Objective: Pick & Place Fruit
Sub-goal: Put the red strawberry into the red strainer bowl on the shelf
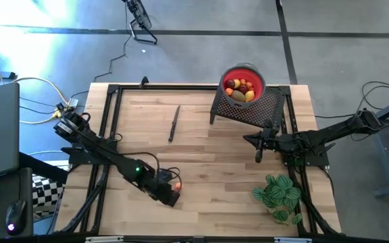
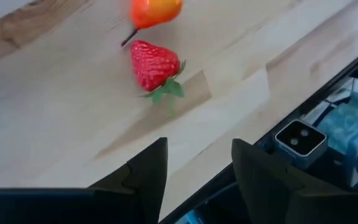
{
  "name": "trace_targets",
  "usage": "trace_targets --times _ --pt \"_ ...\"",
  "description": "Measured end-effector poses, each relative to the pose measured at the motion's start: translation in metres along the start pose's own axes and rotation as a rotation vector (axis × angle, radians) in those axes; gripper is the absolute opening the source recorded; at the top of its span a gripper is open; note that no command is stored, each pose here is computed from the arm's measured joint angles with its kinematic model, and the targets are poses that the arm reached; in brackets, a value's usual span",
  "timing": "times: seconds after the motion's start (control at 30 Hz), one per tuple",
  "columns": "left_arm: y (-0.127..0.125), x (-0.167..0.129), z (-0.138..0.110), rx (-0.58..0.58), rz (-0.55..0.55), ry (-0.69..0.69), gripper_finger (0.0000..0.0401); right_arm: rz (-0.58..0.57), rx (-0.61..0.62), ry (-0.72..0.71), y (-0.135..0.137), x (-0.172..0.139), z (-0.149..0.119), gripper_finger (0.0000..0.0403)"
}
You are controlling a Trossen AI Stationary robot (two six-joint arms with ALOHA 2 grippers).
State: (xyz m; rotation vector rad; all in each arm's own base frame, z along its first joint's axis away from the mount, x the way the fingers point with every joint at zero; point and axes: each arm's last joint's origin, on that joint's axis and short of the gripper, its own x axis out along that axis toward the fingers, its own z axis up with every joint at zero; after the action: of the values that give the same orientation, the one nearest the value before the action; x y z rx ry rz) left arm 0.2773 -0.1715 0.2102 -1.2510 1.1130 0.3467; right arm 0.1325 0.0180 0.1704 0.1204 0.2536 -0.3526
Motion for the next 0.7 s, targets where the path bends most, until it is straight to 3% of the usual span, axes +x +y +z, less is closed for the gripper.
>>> trace_targets --times 0.37,0.7 --pt "0.003 0.032 0.001 -0.045 0.027 0.017 0.0175 -0.002 -0.005 0.008 0.0 0.0 -0.001 0.0002" --pt "0.006 0.039 0.002 -0.049 0.048 -0.003 0.0175 -0.003 -0.007 0.012 0.0 0.0 -0.001 0.0002"
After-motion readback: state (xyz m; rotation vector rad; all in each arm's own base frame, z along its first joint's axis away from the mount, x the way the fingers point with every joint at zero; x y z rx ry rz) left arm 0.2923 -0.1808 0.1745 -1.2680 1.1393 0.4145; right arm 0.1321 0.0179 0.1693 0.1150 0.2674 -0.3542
